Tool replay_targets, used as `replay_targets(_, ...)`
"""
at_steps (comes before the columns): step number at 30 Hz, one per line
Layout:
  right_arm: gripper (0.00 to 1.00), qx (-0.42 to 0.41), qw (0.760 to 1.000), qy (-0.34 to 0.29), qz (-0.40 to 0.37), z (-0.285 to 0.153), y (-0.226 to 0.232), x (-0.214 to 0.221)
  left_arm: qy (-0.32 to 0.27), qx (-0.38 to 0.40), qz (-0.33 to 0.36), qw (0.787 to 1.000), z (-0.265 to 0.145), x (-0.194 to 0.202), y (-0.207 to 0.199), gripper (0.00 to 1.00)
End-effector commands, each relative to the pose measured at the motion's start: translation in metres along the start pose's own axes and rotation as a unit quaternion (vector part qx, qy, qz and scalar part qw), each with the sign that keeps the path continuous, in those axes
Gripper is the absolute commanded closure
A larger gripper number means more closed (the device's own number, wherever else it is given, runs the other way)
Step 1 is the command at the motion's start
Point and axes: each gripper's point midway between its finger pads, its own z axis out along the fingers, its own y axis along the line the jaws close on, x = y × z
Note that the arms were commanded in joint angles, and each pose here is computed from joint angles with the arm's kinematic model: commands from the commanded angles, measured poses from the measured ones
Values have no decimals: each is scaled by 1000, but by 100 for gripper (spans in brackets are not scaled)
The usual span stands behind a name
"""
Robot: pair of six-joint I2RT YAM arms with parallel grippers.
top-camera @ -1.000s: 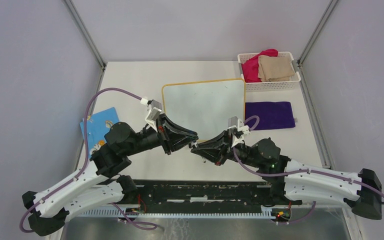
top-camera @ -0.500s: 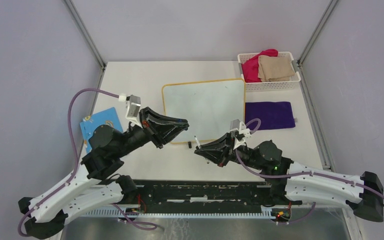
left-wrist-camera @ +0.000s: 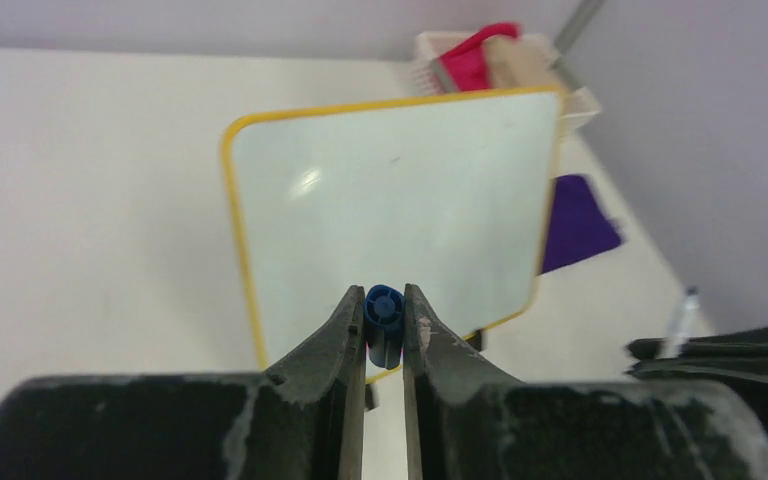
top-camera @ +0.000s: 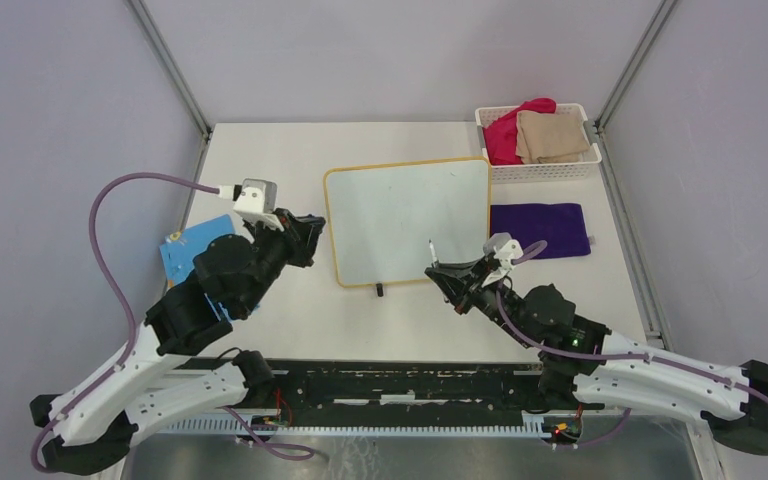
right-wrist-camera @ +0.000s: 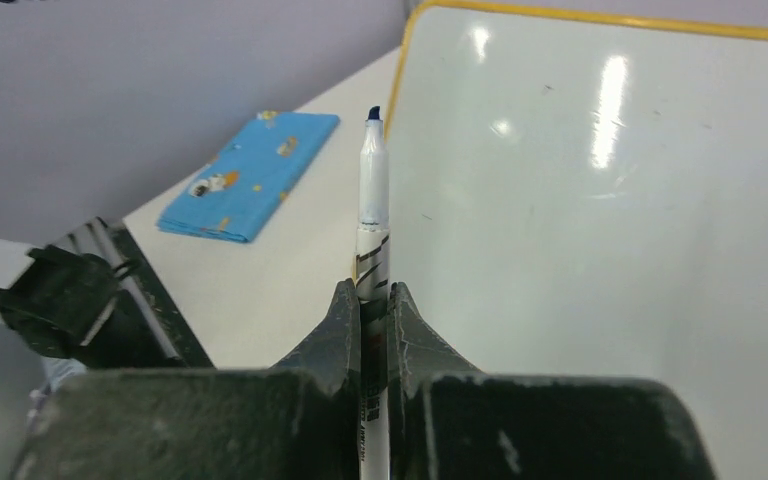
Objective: Write a sentence on the whiteboard
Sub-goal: Open the whiteboard marker at the center of the board, then place the pen cap at the center of the board.
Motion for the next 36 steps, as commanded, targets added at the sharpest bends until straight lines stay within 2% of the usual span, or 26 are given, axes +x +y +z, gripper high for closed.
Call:
replay_targets(1, 100, 75, 996, 20, -38, -3, -30, 6, 50, -175, 117, 976, -9, 18, 71, 98)
replay_targets(4, 100, 66, 997, 21, -39, -1, -25, 7, 83, -228, 142, 960, -1, 36, 89, 98)
replay_targets(8, 100, 50, 998, 22, -43, -1, -21, 7, 132, -261, 132, 947, 13, 66, 111, 98)
replay_targets(12, 100, 41, 998, 19, -50, -3, -18, 3, 181, -291, 92, 935, 29, 92, 146, 98)
replay_targets(16, 100, 23, 998, 20, -52, -5, -13, 2, 220, -299, 23, 928, 47, 118, 175, 98)
replay_targets(22, 100, 0, 999, 19, -48, -7, -5, 1, 276, -350, -11, 895, 62, 159, 223, 98)
replay_targets(27, 100, -7, 998, 24, -51, -8, -4, 5, 320, -362, -23, 875, 75, 194, 242, 98)
replay_targets(30, 100, -7, 998, 28, -50, -10, -4, 5, 354, -344, -32, 869, 82, 214, 244, 98)
replay_targets(36, 100, -7, 998, 32, -55, -13, -5, 4, 379, -359, -25, 852, 77, 233, 256, 98)
